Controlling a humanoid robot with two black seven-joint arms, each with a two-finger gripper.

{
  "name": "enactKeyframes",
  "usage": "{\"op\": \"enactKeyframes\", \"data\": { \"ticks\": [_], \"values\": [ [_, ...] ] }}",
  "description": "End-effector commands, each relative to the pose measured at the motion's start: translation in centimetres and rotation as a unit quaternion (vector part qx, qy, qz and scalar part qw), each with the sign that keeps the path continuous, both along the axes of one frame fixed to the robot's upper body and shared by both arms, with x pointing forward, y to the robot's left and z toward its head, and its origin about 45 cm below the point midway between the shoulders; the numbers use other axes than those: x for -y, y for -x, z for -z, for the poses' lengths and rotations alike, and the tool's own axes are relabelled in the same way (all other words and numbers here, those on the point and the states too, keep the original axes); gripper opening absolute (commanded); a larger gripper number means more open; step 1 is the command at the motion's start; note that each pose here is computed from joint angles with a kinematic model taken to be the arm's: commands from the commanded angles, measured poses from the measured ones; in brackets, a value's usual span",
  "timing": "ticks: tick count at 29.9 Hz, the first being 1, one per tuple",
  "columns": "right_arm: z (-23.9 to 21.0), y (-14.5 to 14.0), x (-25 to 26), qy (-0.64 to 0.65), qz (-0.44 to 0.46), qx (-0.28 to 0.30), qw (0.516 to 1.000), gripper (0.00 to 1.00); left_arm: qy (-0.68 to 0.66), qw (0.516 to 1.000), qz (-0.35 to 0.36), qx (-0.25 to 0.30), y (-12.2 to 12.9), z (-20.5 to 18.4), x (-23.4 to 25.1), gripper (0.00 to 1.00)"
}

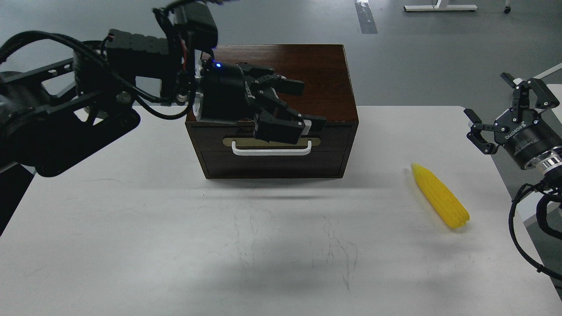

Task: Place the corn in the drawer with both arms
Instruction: 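Reach the left gripper down to the white drawer handle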

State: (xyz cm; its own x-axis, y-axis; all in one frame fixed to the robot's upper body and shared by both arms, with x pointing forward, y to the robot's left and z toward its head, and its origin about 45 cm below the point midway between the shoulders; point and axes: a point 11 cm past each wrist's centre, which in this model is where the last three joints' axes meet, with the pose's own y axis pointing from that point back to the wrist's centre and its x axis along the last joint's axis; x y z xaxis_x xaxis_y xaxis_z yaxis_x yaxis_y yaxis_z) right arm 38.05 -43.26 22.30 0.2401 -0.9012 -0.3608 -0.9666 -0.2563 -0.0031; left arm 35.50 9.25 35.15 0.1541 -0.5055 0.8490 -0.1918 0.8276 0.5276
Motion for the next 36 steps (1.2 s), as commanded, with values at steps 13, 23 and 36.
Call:
{"op": "enactKeyframes", "data": {
  "ticks": [13,23,36],
  "values": [
    [-0.1,0.0,0.0,-0.001,0.001,0.002,1.000,1.00,-0.229,0.968,0.049,0.087,-1.9,5.6,0.7,0.98],
    [-0.1,0.0,0.1,-0.002,0.002,0.002,1.000,1.00,-0.257,0.962,0.033,0.090,-2.8,6.9,-0.9,0.98],
    [-0.2,-0.1,0.1,-0.002,0.002,0.003,1.000,1.00,-0.275,0.958,0.033,0.075,-2.6,8.6,-1.9,0.98]
  ]
}}
